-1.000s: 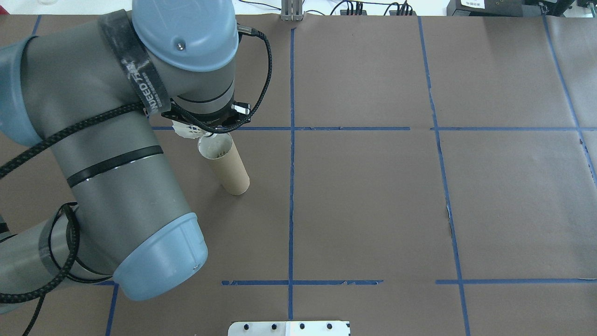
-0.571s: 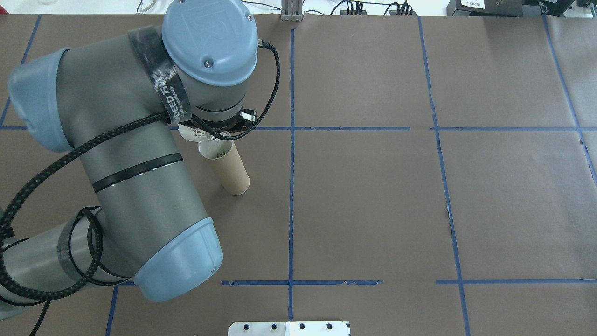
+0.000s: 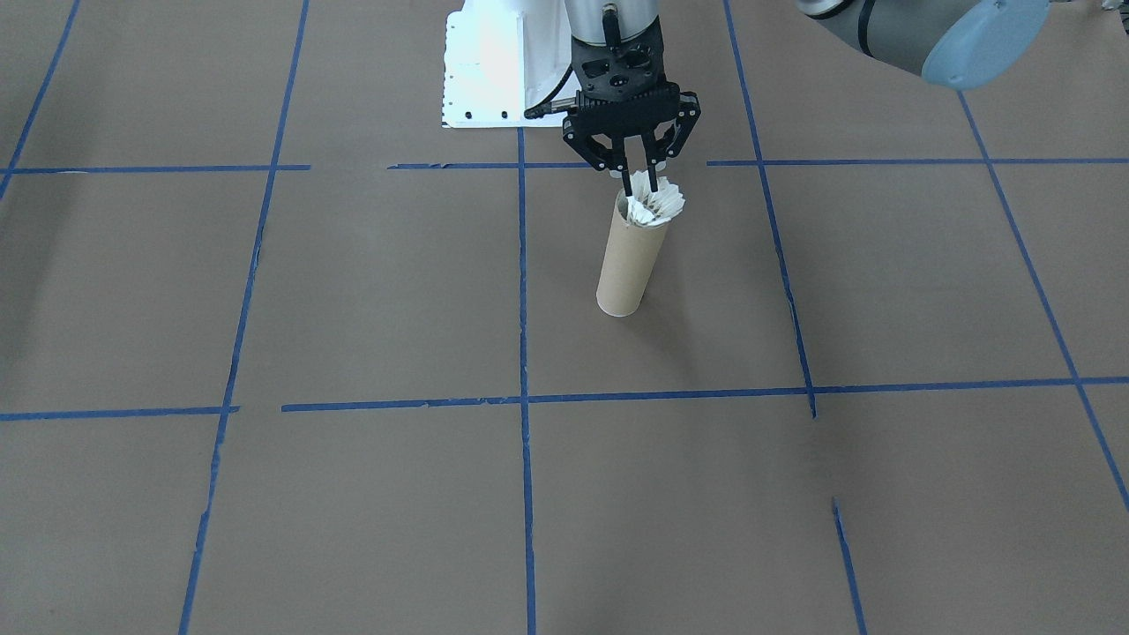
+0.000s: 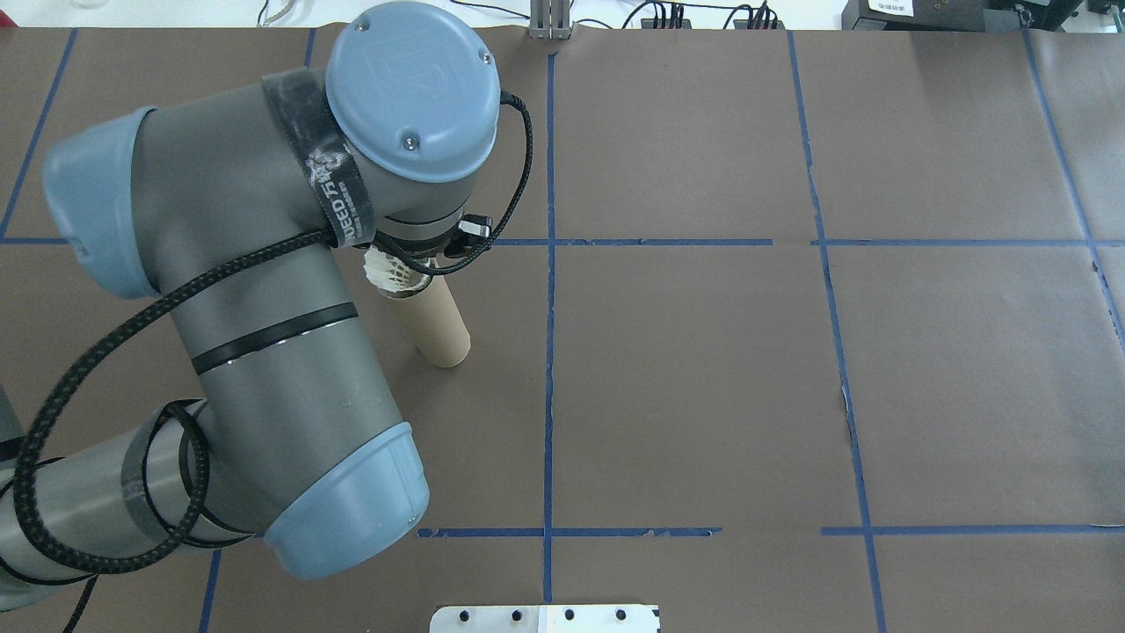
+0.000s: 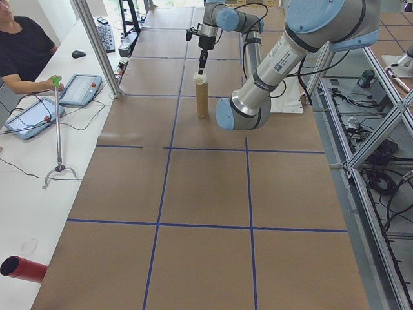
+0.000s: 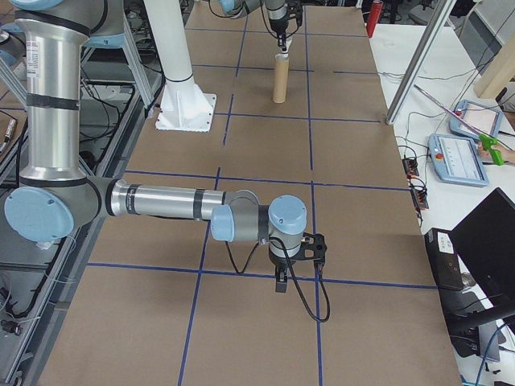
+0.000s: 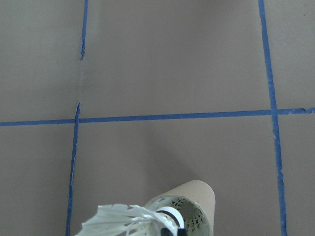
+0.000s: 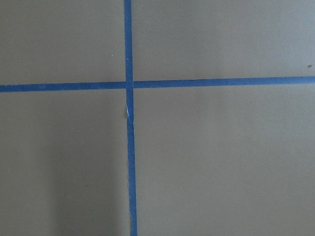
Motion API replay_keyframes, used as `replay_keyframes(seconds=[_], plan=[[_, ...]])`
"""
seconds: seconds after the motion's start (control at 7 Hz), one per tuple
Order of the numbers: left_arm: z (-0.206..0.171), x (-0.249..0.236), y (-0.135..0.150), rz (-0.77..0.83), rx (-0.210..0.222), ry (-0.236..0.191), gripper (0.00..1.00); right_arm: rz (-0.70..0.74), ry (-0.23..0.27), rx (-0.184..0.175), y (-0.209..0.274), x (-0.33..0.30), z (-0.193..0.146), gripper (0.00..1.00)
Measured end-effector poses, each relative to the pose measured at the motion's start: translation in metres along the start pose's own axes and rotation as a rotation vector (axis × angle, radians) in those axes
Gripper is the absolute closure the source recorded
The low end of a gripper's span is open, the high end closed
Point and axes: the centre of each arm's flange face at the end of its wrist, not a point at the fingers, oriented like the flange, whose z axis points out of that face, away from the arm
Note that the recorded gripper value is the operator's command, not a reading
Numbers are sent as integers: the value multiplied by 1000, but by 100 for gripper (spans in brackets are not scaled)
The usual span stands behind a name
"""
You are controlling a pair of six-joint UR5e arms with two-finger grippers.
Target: Collect badminton balls into bucket
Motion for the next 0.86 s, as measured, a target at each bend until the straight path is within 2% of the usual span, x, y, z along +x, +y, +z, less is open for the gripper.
replay_keyframes(seconds=[0.43,0.86], plan=[[-8,-1,6,19,16,23,0,0,0,0,0,0,0,0],[-44,-34,-3,58,73,107,0,0,0,0,0,0,0,0]])
